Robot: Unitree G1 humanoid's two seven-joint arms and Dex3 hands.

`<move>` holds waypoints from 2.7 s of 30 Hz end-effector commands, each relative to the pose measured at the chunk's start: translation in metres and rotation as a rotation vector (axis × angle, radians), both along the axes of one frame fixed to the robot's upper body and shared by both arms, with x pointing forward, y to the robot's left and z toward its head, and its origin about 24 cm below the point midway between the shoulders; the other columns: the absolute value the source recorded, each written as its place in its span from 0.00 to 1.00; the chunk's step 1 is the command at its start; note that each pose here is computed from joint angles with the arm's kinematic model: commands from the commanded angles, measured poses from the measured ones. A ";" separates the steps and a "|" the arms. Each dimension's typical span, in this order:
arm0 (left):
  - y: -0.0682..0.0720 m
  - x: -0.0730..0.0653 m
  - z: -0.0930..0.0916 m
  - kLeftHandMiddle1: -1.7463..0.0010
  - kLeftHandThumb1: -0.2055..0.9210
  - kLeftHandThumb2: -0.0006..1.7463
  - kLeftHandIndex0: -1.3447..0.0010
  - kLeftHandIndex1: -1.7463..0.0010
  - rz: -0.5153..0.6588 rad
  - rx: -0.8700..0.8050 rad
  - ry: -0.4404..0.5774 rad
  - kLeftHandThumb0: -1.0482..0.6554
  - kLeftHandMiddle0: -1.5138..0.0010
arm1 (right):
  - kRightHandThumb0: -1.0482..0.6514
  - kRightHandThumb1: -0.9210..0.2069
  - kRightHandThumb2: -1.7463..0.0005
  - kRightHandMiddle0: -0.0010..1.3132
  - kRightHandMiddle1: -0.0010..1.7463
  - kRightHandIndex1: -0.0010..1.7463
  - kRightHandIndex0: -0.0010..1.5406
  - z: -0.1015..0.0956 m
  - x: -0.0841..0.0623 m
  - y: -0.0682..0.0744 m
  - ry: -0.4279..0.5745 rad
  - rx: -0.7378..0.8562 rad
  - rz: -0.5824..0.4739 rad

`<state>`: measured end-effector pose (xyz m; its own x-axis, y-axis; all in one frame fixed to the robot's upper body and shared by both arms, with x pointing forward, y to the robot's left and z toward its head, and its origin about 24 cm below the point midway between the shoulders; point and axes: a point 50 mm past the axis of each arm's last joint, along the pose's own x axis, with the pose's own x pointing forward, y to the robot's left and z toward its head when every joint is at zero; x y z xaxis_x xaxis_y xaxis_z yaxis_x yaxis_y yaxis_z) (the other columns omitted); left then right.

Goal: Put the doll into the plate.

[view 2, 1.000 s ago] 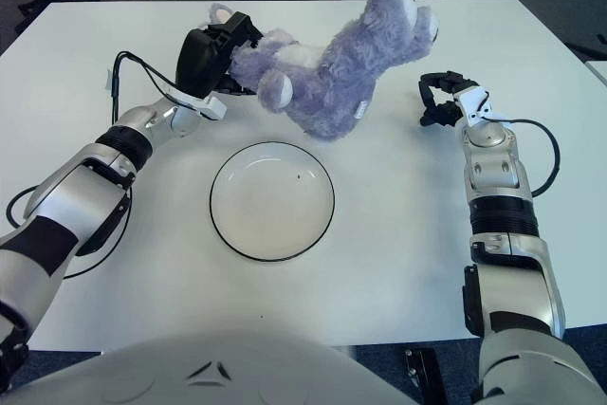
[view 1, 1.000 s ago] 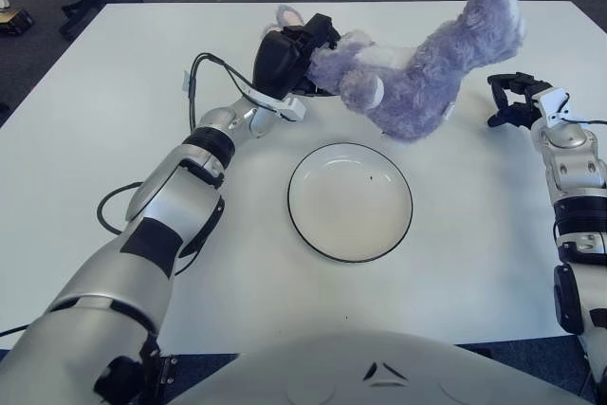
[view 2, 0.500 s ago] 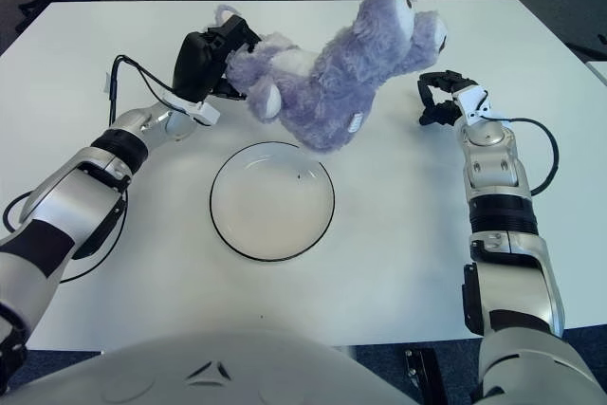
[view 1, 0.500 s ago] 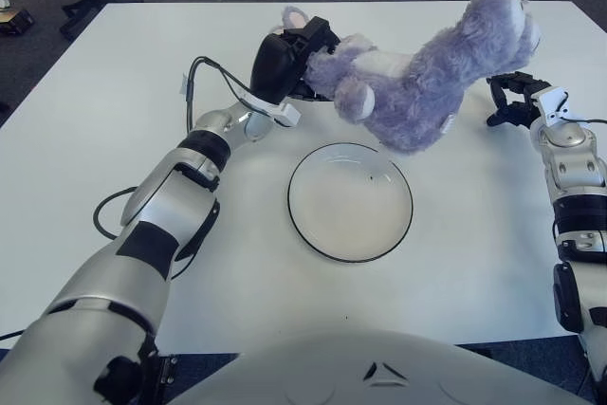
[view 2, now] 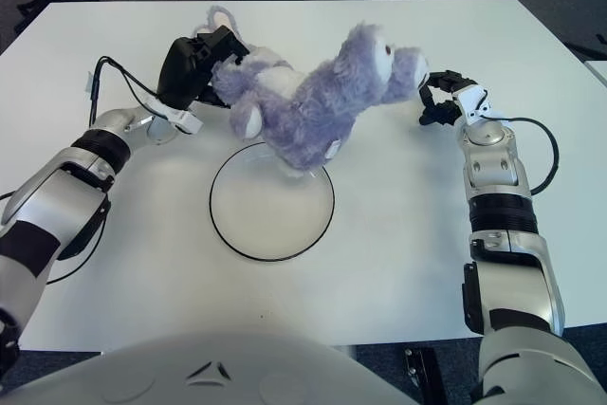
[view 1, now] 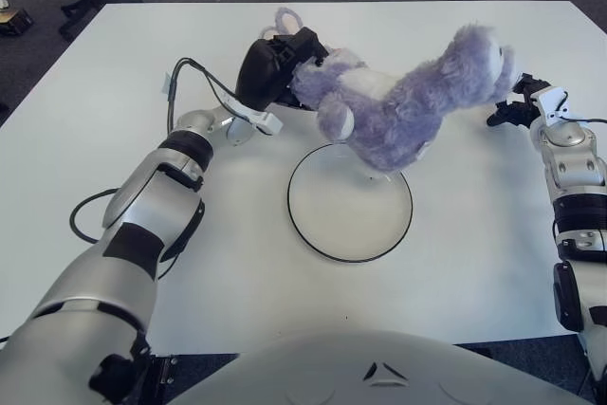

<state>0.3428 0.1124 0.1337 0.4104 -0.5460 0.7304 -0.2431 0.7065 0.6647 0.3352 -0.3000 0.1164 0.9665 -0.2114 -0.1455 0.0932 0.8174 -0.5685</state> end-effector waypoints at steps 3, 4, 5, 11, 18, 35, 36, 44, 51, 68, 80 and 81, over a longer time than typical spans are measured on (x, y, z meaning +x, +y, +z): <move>0.007 -0.002 0.000 0.00 1.00 0.16 0.38 0.00 -0.005 0.015 -0.013 0.46 0.29 | 0.14 0.00 0.57 0.26 0.27 0.00 0.44 0.006 0.002 -0.002 -0.005 -0.028 0.004; 0.008 -0.002 0.000 0.00 1.00 0.16 0.38 0.00 -0.012 0.026 -0.017 0.46 0.29 | 0.14 0.00 0.57 0.26 0.27 0.00 0.44 0.006 0.002 -0.002 -0.004 -0.030 0.004; 0.009 -0.002 0.001 0.00 1.00 0.16 0.39 0.00 -0.018 0.033 -0.019 0.46 0.29 | 0.14 0.00 0.57 0.26 0.27 0.00 0.44 0.006 0.003 -0.002 -0.004 -0.031 0.004; 0.010 -0.005 0.002 0.00 1.00 0.14 0.39 0.00 -0.069 0.050 -0.036 0.46 0.29 | 0.14 0.00 0.57 0.26 0.27 0.00 0.45 0.007 0.004 -0.002 -0.003 -0.036 0.004; 0.010 -0.007 0.003 0.00 1.00 0.11 0.39 0.00 -0.100 0.059 -0.054 0.47 0.30 | 0.14 0.00 0.57 0.26 0.27 0.00 0.45 0.008 0.004 -0.002 -0.003 -0.038 0.004; 0.010 -0.010 0.001 0.00 1.00 0.08 0.40 0.00 -0.139 0.098 -0.103 0.50 0.31 | 0.14 0.00 0.58 0.25 0.27 0.00 0.45 0.011 0.005 0.001 -0.007 -0.046 0.014; 0.010 -0.010 0.001 0.00 1.00 0.08 0.40 0.00 -0.141 0.099 -0.106 0.51 0.31 | 0.14 0.00 0.58 0.25 0.27 0.00 0.45 0.011 0.005 0.001 -0.007 -0.047 0.014; 0.007 -0.013 -0.002 0.00 1.00 0.08 0.41 0.00 -0.166 0.107 -0.153 0.51 0.32 | 0.15 0.00 0.58 0.25 0.27 0.00 0.45 0.012 0.005 0.001 -0.010 -0.050 0.018; 0.004 -0.018 -0.006 0.00 1.00 0.08 0.42 0.00 -0.221 0.109 -0.169 0.51 0.33 | 0.15 0.00 0.58 0.24 0.27 0.00 0.45 0.012 0.005 0.002 -0.014 -0.050 0.019; 0.002 -0.024 -0.018 0.00 1.00 0.08 0.43 0.00 -0.254 0.119 -0.173 0.51 0.34 | 0.16 0.00 0.59 0.23 0.27 0.00 0.45 0.014 0.006 0.002 -0.014 -0.050 0.022; -0.003 -0.032 -0.024 0.00 1.00 0.08 0.43 0.00 -0.309 0.073 -0.090 0.50 0.35 | 0.16 0.00 0.59 0.23 0.27 0.00 0.45 0.014 0.006 0.002 -0.016 -0.050 0.024; -0.003 -0.032 -0.024 0.00 1.00 0.08 0.43 0.00 -0.313 0.071 -0.087 0.50 0.35 | 0.16 0.00 0.59 0.23 0.27 0.00 0.44 0.014 0.006 0.002 -0.016 -0.050 0.024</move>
<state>0.3128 0.1099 0.1099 0.1469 -0.7016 0.6973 -0.1028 0.6903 0.7162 0.3384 -0.2979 0.1197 0.9688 -0.1984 -0.1488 0.0742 0.8046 -0.5892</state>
